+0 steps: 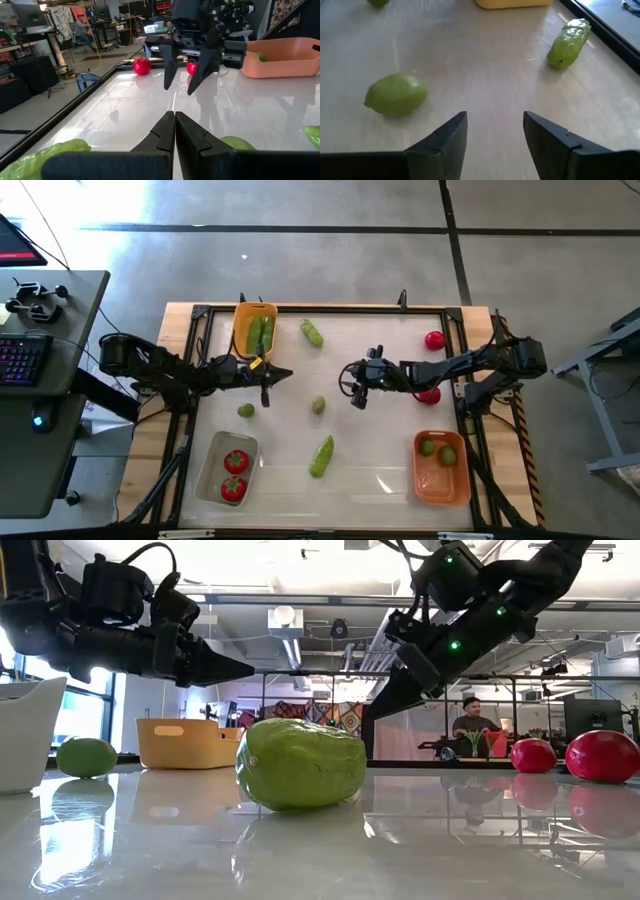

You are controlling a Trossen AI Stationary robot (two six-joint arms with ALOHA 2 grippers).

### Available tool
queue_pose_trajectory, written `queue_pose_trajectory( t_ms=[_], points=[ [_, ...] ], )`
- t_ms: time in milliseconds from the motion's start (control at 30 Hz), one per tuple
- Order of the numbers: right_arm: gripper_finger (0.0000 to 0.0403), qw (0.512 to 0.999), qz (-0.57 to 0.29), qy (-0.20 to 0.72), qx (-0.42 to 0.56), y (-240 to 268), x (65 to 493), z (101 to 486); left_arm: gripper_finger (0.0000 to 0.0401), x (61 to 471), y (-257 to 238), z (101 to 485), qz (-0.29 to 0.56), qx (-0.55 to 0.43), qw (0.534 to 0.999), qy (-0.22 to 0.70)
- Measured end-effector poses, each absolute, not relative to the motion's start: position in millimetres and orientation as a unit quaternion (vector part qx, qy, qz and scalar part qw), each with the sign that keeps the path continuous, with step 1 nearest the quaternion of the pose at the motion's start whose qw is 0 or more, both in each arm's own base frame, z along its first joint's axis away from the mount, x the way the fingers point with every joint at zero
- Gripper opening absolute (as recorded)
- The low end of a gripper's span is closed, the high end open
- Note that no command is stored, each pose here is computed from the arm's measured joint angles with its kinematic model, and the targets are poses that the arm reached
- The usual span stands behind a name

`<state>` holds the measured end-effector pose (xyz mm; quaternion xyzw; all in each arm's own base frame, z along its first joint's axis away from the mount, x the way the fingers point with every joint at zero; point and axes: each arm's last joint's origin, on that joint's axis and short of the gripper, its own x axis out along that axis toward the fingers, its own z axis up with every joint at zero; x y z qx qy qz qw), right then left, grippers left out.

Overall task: Sort produce into baskets
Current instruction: Put the top tomato into the gray bin

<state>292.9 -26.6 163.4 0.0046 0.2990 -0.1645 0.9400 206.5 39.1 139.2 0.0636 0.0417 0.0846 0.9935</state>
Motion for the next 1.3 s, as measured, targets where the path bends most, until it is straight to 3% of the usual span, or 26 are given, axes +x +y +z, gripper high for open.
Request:
queue_pose_trajectory(
  t_ms=[733,1033,1300],
  points=[
    [0.0186,0.940,-0.167,0.297,0.026,-27,299,177,0.0000,206,39,139,0.085,0.064,0.994,0.042],
    [0.0186,0.949,-0.118,0.289,0.049,-23,301,178,0.0000,209,40,142,0.085,0.064,0.994,0.036],
    [0.0186,0.949,-0.118,0.288,0.050,-23,309,165,0.0000,209,40,142,0.085,0.073,0.993,0.036]
  ],
)
